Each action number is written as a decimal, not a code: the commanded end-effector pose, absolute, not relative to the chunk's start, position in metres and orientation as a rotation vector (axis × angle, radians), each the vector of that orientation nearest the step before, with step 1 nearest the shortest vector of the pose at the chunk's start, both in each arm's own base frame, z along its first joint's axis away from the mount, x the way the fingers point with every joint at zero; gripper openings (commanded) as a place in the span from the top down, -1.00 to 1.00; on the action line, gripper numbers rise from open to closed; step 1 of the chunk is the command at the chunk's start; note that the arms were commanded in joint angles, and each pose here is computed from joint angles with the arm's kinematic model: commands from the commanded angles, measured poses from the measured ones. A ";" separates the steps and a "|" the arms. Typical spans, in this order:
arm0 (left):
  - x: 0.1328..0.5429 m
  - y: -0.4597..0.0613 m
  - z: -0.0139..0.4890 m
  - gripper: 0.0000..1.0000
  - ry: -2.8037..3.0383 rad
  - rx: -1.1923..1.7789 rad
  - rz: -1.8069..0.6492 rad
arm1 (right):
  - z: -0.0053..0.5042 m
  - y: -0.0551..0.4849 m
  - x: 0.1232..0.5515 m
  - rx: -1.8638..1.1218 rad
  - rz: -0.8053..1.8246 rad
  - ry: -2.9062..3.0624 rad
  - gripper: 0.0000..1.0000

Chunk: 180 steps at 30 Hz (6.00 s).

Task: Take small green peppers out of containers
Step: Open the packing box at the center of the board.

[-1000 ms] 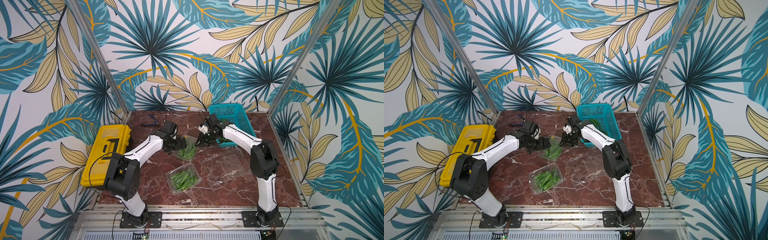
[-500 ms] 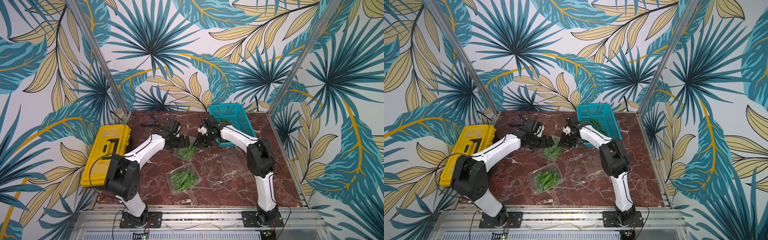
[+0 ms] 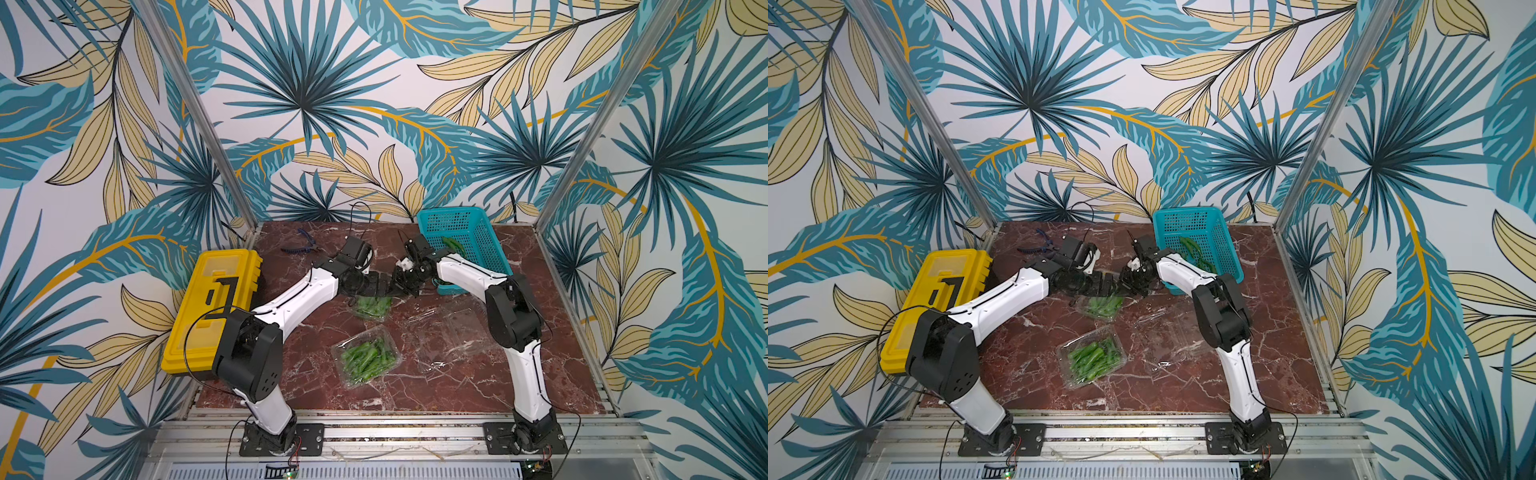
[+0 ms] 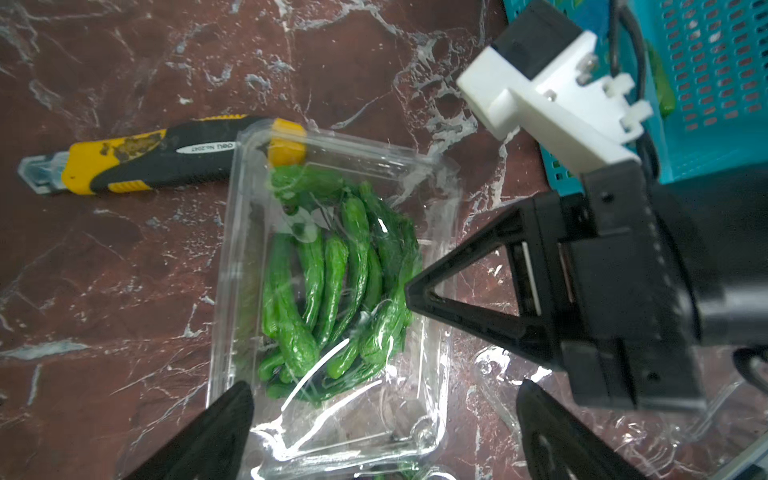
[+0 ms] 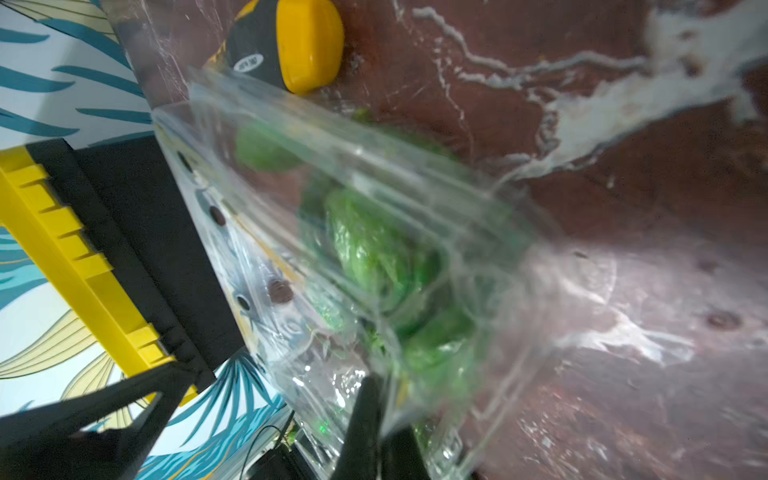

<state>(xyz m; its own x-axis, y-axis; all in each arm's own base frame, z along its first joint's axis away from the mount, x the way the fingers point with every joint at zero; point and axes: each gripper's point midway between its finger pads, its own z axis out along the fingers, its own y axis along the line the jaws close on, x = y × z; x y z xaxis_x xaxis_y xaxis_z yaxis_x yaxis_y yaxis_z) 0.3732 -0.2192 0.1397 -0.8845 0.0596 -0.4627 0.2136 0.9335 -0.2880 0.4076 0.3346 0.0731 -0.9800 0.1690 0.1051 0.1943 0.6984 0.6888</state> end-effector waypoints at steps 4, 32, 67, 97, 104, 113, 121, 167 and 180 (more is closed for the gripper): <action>0.381 -0.231 0.155 -0.99 2.517 0.365 -0.181 | 0.059 0.325 0.411 -0.619 -1.204 -2.784 1.00; 0.369 -0.245 0.119 -0.60 2.577 0.446 0.085 | 0.084 0.330 0.401 -0.673 -1.423 -2.624 1.00; 0.359 -0.237 0.109 -0.11 2.630 0.371 0.130 | 0.111 0.329 0.372 -0.542 -1.466 -2.551 1.00; 0.354 -0.234 0.103 0.71 2.662 0.353 0.139 | 0.122 0.319 0.352 -0.407 -1.462 -2.491 0.97; 0.352 -0.239 0.102 1.00 2.679 0.352 0.105 | 0.108 0.315 0.362 -0.431 -1.405 -2.569 0.76; 0.352 -0.241 0.101 1.00 2.683 0.346 0.086 | 0.132 0.304 0.365 -0.335 -1.391 -2.734 0.31; 0.354 -0.249 0.103 1.00 2.688 0.357 0.043 | 0.117 0.282 0.364 -0.413 -1.262 -2.814 0.32; 0.361 -0.270 0.194 -0.07 2.381 0.023 -0.924 | 0.056 0.255 0.361 -0.478 -0.819 -2.910 0.32; 0.381 -0.212 0.199 -0.34 2.322 -0.184 -0.569 | 0.096 0.226 0.364 -0.494 -0.677 -3.111 0.26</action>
